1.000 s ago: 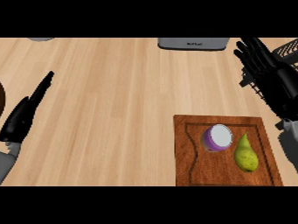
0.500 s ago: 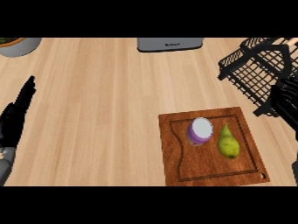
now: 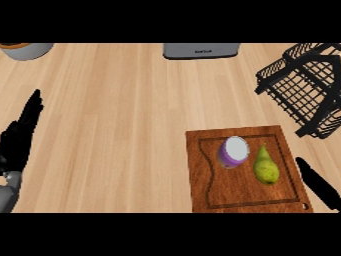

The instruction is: Pick the can from the cutting board and place it in the tiered basket

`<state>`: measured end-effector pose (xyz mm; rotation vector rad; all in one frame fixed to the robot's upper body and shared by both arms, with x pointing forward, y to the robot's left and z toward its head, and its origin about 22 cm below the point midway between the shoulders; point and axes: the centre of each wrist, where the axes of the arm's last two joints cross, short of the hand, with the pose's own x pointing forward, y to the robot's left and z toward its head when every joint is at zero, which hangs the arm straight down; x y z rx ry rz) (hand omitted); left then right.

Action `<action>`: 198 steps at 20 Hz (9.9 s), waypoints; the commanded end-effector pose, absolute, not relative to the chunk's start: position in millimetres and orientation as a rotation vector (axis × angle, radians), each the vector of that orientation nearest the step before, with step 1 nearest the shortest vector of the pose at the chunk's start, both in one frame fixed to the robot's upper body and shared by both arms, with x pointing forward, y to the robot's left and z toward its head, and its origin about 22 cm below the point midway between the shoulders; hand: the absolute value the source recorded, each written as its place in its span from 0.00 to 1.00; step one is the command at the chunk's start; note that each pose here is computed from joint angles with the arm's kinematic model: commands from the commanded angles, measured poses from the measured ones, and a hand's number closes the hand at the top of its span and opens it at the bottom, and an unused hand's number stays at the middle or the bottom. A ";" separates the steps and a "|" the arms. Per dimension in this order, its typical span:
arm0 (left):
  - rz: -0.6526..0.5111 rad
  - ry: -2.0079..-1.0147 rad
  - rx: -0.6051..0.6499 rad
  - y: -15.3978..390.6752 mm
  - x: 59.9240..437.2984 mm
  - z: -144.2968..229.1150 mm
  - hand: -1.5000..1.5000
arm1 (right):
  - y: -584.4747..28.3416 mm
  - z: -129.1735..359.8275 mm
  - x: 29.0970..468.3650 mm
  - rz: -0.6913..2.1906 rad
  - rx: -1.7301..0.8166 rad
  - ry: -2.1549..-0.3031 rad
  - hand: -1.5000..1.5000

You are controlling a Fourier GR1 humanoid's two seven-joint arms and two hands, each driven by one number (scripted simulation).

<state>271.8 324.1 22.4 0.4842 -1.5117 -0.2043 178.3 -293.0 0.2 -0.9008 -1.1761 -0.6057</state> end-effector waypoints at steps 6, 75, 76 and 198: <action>-0.237 -1.566 0.443 305.2 283.6 37.4 0.50 | -275.2 18.7 135.5 -0.256 -0.821 -0.887 0.00; -0.229 -1.521 0.435 300.4 286.5 46.7 0.50 | -183.2 33.6 262.0 -0.008 -0.736 -0.341 0.00; -0.242 -1.525 0.432 301.6 280.5 33.6 0.50 | -183.5 35.7 264.7 -0.011 -0.741 -0.347 0.00; -0.172 -1.478 0.494 317.7 266.0 29.9 0.50 | -296.9 219.5 278.8 -0.689 -1.500 -0.850 0.00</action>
